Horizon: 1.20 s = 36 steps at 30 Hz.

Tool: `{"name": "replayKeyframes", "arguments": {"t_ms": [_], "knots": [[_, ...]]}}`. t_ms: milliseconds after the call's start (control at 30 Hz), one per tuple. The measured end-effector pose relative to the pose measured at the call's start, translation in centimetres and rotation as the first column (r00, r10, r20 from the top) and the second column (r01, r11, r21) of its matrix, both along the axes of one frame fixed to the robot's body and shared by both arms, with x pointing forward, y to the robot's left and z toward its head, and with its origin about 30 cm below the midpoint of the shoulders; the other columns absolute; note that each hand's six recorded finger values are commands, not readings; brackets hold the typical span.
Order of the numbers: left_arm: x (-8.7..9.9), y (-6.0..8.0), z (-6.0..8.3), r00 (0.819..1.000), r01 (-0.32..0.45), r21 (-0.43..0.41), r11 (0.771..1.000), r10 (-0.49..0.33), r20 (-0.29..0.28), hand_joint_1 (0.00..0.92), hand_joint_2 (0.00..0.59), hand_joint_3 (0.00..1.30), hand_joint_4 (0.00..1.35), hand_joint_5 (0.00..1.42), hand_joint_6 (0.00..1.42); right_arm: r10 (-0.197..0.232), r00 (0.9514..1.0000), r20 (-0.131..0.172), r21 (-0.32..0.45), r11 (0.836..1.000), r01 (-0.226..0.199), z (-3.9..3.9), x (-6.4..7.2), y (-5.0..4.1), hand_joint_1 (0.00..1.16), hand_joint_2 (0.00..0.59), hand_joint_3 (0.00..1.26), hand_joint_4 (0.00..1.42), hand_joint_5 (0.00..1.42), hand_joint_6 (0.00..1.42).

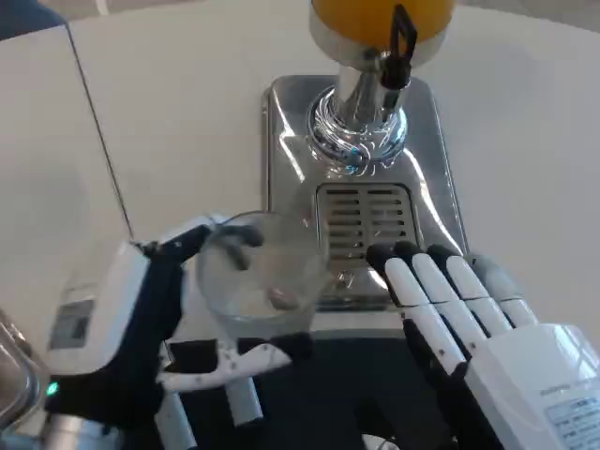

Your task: Grasp the cup under the faucet to collect the drink, then remove the cup.

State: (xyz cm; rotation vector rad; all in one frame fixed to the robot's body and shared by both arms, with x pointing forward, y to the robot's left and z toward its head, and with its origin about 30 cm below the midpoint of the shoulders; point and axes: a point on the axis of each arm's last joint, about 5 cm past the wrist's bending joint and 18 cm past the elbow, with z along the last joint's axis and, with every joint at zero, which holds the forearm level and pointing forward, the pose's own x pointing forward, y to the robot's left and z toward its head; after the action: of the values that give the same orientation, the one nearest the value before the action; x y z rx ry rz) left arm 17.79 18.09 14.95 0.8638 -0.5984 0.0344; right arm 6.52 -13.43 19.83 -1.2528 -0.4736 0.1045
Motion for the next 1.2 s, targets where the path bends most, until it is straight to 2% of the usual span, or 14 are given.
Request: {"name": "replayKeyframes", "arguments": {"t_ms": [300, 467, 567, 900, 1067, 1200], "knots": [[4.1, -4.3, 0.2, 0.998, 0.063, -0.024, 0.998, -0.063, 0.013, 0.628, 0.0, 1.15, 1.06, 1.42, 1.42, -0.012, 0.9998, -0.014, 0.003, 1.0, 0.012, -0.19, -0.3, -0.02, 0.29, 0.519, 0.0, 0.0, 0.0, 0.0], [6.0, -5.8, 0.6, 0.997, 0.078, -0.004, 0.997, -0.078, 0.015, 0.628, 0.0, 1.15, 1.06, 1.42, 1.42, -0.016, 0.9995, -0.026, 0.008, 1.0, 0.016, -0.45, -0.2, -0.01, 0.29, 0.519, 0.0, 0.0, 0.0, 0.0], [7.1, -6.7, 1.1, 0.995, 0.092, -0.004, 0.996, -0.092, 0.038, 0.628, 0.0, 1.14, 1.06, 1.42, 1.42, -0.018, 0.9992, -0.035, 0.009, 1.0, 0.018, -0.61, -0.2, -0.01, 0.29, 0.519, 0.0, 0.0, 0.0, 0.0], [9.8, -8.4, 1.2, 0.996, 0.083, 0.024, 0.996, -0.083, 0.024, 0.634, 0.0, 1.14, 1.05, 1.42, 1.42, -0.033, 0.9991, -0.028, 0.005, 0.999, 0.033, -0.55, -0.1, -0.16, 0.3, 0.519, 0.0, 0.0, 0.0, 0.0], [10.6, -8.8, 0.9, 0.997, 0.08, 0.039, 0.996, -0.08, 0.004, 0.635, 0.0, 1.14, 1.05, 1.42, 1.42, -0.068, 0.9968, -0.041, -0.003, 0.998, 0.068, -0.72, -0.4, -0.49, 0.3, 0.519, 0.0, 0.0, 0.0, 0.0], [11.1, -9.0, 0.6, 0.998, 0.069, 0.044, 0.997, -0.069, 0.001, 0.635, 0.0, 1.14, 1.05, 1.42, 1.42, -0.093, 0.9952, -0.031, -0.01, 0.996, 0.093, -1.06, -0.6, -0.55, 0.3, 0.519, 0.0, 0.0, 0.0, 0.0]]}}
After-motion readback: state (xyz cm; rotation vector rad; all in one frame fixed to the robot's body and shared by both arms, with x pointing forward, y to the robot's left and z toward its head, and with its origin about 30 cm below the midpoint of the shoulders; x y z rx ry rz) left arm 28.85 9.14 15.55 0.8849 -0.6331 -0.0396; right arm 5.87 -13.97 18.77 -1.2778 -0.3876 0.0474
